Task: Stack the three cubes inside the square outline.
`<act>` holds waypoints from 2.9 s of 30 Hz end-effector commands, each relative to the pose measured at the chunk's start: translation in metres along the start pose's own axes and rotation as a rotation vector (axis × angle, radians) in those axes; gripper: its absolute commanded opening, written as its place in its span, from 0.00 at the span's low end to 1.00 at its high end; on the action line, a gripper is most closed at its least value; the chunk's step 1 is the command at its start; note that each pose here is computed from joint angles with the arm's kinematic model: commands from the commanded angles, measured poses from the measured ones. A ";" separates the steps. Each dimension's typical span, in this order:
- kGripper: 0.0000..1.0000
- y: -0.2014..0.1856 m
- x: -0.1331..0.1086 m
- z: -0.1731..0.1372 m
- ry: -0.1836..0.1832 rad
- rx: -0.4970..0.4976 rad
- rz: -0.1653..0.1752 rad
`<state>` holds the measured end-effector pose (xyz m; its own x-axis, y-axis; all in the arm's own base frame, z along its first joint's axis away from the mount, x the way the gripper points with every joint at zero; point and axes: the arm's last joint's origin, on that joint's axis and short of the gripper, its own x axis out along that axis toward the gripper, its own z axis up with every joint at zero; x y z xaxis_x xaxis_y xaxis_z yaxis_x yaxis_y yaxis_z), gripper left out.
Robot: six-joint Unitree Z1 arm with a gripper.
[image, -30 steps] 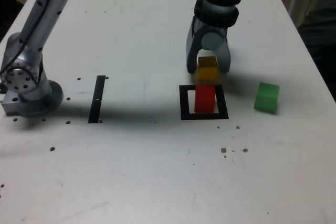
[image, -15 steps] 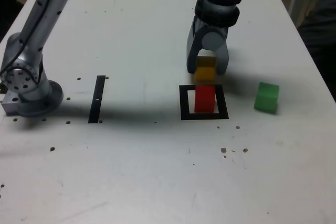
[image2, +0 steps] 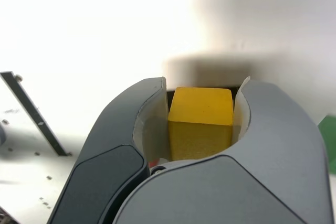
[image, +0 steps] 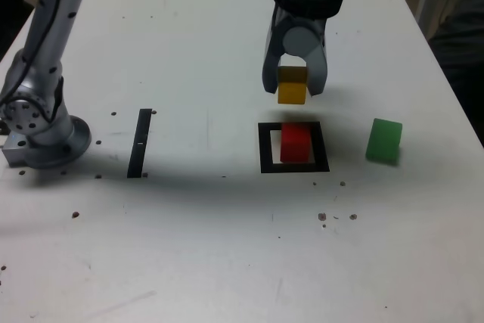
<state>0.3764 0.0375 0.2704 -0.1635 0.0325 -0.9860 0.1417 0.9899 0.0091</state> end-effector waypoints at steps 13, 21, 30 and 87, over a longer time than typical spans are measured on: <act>0.23 -0.053 -0.011 0.001 -0.021 0.055 -0.043; 0.23 -0.056 -0.004 0.007 -0.012 0.057 -0.053; 0.23 -0.052 0.004 0.012 0.000 0.050 -0.057; 1.00 -0.022 -0.060 0.046 -0.131 0.139 0.128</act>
<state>0.4234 0.0068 0.3262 0.0014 0.1315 -0.9913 0.2815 0.9512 0.1266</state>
